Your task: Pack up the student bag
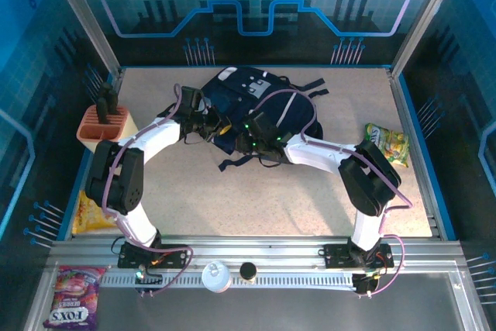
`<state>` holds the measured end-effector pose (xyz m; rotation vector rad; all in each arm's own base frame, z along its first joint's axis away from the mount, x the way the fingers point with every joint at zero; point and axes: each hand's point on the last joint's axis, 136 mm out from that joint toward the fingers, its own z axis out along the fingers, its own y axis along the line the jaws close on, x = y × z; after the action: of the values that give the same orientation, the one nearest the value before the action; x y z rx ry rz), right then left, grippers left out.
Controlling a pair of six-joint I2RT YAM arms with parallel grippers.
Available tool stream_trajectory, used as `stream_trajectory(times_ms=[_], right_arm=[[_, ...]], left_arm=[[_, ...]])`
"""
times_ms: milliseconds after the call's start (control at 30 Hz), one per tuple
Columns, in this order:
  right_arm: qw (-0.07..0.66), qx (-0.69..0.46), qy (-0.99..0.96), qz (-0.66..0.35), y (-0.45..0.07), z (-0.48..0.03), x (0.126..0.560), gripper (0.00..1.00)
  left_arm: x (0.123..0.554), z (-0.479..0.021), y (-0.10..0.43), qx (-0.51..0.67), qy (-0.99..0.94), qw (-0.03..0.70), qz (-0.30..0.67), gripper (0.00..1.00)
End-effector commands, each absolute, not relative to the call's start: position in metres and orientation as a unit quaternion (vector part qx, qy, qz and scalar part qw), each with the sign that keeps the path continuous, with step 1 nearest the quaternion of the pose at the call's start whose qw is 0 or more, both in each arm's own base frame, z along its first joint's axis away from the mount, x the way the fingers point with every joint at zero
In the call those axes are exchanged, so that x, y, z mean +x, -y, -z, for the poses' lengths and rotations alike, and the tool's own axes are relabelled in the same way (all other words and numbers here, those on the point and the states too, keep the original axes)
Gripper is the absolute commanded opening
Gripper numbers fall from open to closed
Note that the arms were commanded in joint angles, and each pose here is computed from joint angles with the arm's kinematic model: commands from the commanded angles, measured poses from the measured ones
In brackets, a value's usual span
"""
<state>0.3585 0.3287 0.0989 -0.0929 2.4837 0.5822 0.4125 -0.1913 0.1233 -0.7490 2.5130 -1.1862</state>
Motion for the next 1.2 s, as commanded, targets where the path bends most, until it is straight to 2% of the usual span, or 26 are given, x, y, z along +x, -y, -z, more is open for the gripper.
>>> stream_trajectory(times_ms=[0, 133, 367, 833, 967, 1167], right_arm=[[0.316, -0.019, -0.925, -0.209, -0.325, -0.108, 0.380, 0.30], [0.313, -0.013, -0.930, -0.191, -0.322, -0.106, 0.383, 0.25], [0.311, -0.003, -0.938, -0.151, -0.304, -0.103, 0.378, 0.12], [0.301, 0.019, -0.951, -0.068, -0.222, -0.083, 0.330, 0.08], [0.307, 0.043, -0.950, -0.025, -0.194, -0.085, 0.326, 0.07], [0.339, 0.047, -0.940, 0.009, -0.179, -0.111, 0.335, 0.06]], left_arm=[[0.410, -0.147, 0.207, -0.227, -0.857, 0.135, 0.442, 0.00], [0.410, -0.147, 0.207, -0.227, -0.857, 0.136, 0.442, 0.00], [0.411, -0.141, 0.203, -0.235, -0.861, 0.140, 0.429, 0.00], [0.429, -0.109, 0.184, -0.250, -0.874, 0.156, 0.387, 0.00], [0.432, -0.109, 0.179, -0.252, -0.875, 0.162, 0.381, 0.00], [0.438, -0.116, 0.174, -0.238, -0.880, 0.175, 0.371, 0.00]])
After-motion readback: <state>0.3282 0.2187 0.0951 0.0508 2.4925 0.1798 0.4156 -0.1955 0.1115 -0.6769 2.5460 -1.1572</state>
